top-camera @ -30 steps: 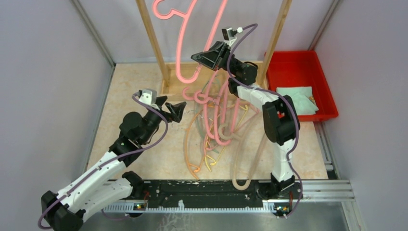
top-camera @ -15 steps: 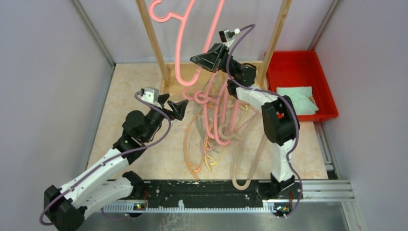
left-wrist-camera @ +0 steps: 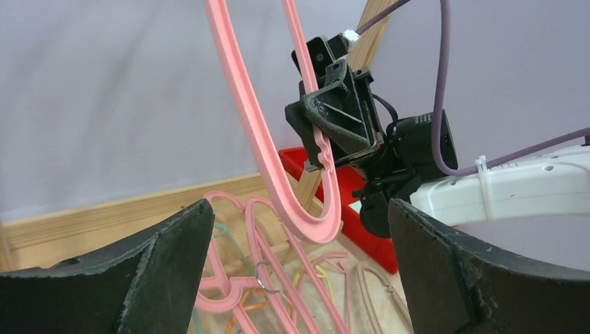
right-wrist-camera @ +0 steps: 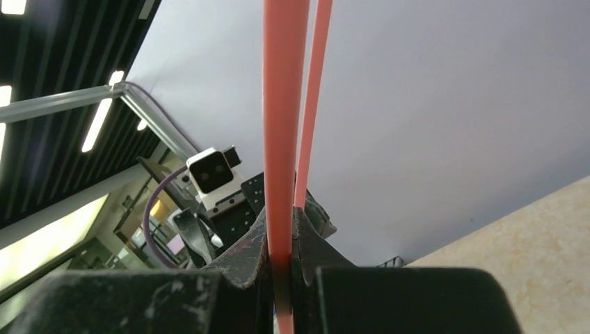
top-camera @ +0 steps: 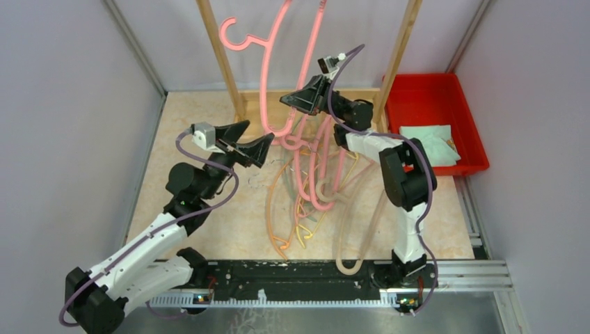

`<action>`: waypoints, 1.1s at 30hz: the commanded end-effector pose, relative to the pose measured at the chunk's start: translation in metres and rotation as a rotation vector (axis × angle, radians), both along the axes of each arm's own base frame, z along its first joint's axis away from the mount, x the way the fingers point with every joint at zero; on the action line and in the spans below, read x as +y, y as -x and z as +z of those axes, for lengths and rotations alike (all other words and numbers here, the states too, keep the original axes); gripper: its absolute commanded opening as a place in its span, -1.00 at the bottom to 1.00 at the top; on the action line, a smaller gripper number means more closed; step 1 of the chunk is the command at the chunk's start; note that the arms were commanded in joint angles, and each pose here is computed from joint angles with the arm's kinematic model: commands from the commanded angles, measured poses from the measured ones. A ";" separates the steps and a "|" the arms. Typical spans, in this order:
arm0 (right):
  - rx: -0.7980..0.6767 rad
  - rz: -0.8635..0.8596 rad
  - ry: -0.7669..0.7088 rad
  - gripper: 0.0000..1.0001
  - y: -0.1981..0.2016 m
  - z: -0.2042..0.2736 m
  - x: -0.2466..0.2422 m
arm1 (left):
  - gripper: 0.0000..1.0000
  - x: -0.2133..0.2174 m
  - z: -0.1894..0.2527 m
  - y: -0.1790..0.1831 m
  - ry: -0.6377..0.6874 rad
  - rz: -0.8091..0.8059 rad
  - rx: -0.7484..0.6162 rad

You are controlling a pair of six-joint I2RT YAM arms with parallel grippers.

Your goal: Organize the hangers

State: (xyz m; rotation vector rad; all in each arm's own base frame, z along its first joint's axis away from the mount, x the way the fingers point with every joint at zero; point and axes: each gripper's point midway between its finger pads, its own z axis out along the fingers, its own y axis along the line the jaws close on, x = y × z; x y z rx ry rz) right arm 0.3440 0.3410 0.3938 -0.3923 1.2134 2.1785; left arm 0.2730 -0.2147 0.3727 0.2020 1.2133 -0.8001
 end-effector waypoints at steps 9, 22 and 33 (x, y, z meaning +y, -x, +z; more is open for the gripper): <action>-0.352 0.033 -0.072 -1.00 0.079 0.055 -0.024 | 0.99 -0.003 0.024 -0.034 0.167 -0.129 -0.034; -0.335 0.054 -0.060 -1.00 0.088 0.044 -0.016 | -0.54 -0.025 0.035 -0.031 0.196 -0.289 -0.060; -0.115 -0.024 0.005 0.29 0.041 -0.007 -0.037 | -1.00 -0.009 0.027 -0.056 0.001 -0.069 0.041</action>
